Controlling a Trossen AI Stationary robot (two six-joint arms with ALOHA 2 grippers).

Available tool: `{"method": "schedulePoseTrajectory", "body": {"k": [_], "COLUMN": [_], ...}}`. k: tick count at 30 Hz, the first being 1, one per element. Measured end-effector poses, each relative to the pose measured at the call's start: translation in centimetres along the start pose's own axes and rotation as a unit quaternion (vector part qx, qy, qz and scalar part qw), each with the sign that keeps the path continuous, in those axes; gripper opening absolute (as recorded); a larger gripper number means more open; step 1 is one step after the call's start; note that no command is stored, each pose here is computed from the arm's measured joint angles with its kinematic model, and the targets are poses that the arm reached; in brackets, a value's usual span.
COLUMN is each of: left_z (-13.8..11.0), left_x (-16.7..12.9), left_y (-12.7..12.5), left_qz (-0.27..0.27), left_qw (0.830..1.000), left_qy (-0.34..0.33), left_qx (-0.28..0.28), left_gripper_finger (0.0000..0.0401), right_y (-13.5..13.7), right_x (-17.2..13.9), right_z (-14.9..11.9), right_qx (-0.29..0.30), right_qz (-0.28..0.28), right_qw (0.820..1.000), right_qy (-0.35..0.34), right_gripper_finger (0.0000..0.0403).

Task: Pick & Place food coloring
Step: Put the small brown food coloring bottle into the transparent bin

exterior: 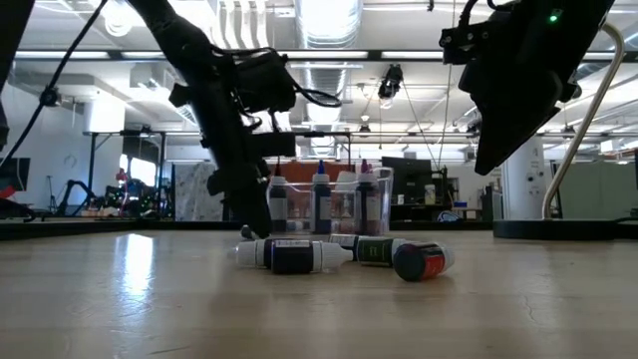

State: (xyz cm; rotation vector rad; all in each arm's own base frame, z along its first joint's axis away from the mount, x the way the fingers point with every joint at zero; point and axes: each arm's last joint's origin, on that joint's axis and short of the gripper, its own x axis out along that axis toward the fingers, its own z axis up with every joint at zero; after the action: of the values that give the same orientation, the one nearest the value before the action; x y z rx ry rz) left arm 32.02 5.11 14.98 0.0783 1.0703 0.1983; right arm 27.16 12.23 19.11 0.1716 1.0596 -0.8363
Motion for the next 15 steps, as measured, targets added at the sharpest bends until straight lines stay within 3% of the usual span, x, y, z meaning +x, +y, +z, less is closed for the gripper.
{"method": "schedulePoseTrajectory", "body": {"k": [13,15], "left_z": [-0.7,-0.7], "left_x": [-0.3,-0.6], "left_y": [0.0,0.0], "left_qz": [-0.003,-0.003], "left_qw": [0.999,0.999], "left_qy": [0.039,0.042], "left_qx": [0.019,0.001], "left_gripper_finger": [0.0163,0.0163], "right_y": [0.0,0.0], "right_x": [0.0,0.1], "right_z": [0.0,0.0], "right_qx": [-0.004,-0.005], "right_qz": [-0.001,-0.002], "right_qw": [1.0,1.0], "right_qy": [0.001,0.001], "right_gripper_finger": [0.0206,0.0206]}}
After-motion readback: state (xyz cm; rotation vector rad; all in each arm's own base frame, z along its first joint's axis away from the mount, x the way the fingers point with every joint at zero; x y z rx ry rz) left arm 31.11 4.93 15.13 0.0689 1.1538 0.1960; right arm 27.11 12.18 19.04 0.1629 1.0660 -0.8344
